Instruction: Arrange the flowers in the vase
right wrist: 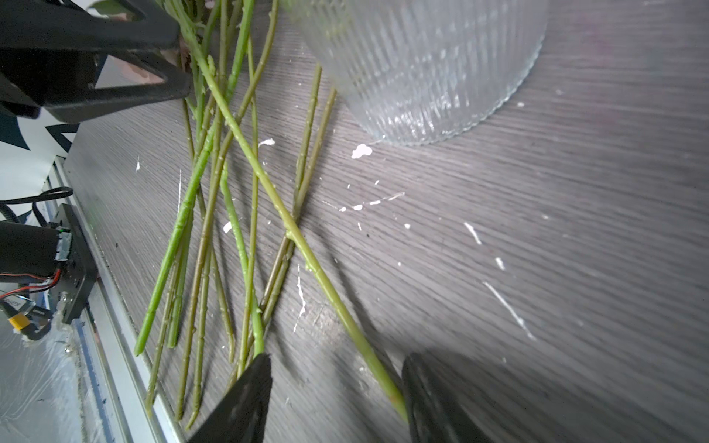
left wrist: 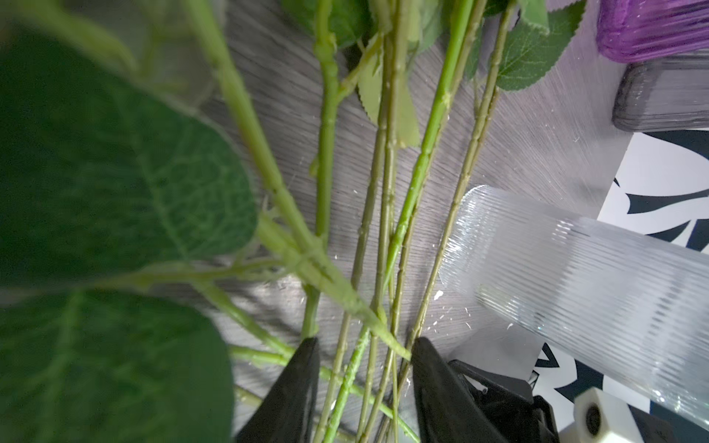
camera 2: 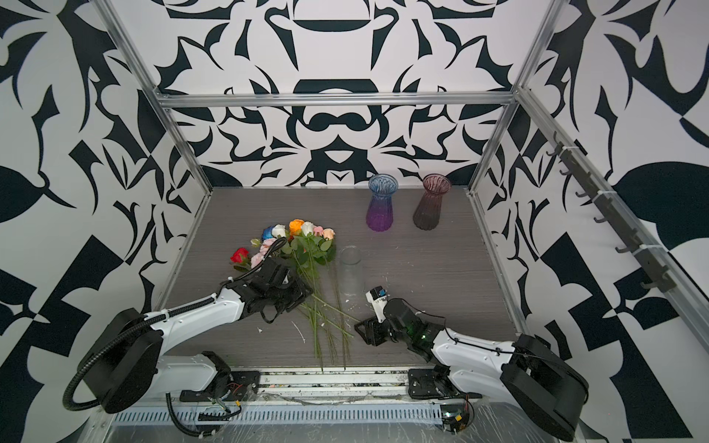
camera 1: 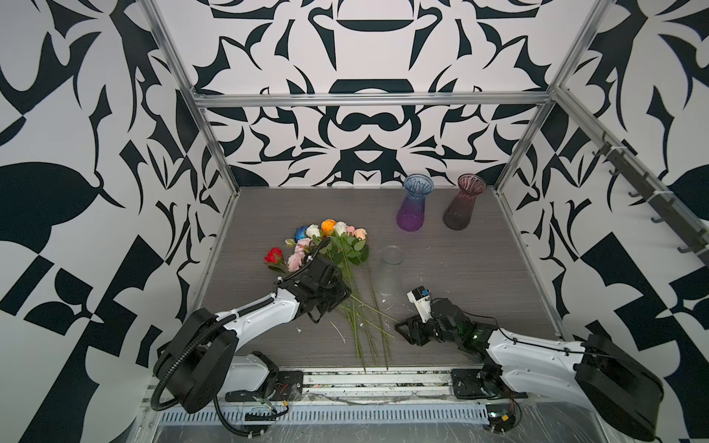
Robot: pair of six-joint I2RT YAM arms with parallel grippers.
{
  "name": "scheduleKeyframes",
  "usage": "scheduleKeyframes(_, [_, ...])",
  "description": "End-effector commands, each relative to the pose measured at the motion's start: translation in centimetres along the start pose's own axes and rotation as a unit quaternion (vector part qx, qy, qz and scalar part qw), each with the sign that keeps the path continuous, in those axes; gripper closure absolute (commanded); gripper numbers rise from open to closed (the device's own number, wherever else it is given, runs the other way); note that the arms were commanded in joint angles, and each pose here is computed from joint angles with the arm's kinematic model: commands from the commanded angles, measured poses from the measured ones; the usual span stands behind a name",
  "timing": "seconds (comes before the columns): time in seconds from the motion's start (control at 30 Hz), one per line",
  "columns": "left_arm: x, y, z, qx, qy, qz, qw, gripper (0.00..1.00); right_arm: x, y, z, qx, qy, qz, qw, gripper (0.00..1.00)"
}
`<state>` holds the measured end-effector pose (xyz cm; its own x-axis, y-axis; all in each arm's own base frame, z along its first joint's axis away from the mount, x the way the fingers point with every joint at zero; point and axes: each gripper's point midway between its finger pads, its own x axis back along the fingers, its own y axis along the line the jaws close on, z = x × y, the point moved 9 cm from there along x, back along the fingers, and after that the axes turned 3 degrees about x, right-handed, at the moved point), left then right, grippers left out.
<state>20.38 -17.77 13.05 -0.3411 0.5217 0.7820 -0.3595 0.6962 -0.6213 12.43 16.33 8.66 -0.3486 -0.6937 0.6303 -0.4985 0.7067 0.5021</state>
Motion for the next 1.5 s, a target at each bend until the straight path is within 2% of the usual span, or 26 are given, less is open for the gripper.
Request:
scheduleKeyframes(0.0, [0.5,-0.1,-0.4,0.018,-0.021,-0.003,1.0,0.55,-0.3,-0.7,1.4,-0.017,0.034,0.011,0.999,0.41])
scheduleKeyframes(0.67, [-0.3,0.1,-1.3,0.042,-0.019,0.004,0.999,0.58,-0.6,-0.4,1.6,-0.016,0.047,-0.012,0.999,0.41])
scheduleKeyframes(0.8, [-0.3,0.4,-1.5,0.049,-0.019,0.004,0.999,0.62,-0.6,-0.4,1.6,-0.017,0.048,-0.012,0.999,0.41])
scheduleKeyframes(1.07, [-0.4,0.5,-2.0,0.058,-0.017,0.011,0.998,0.75,-0.9,-0.5,1.7,-0.019,0.058,-0.008,0.998,0.41])
scheduleKeyframes(1.47, [-1.0,1.4,-2.4,0.073,-0.012,0.005,0.997,0.75,-1.1,-0.4,1.8,-0.021,0.065,-0.011,0.998,0.41])
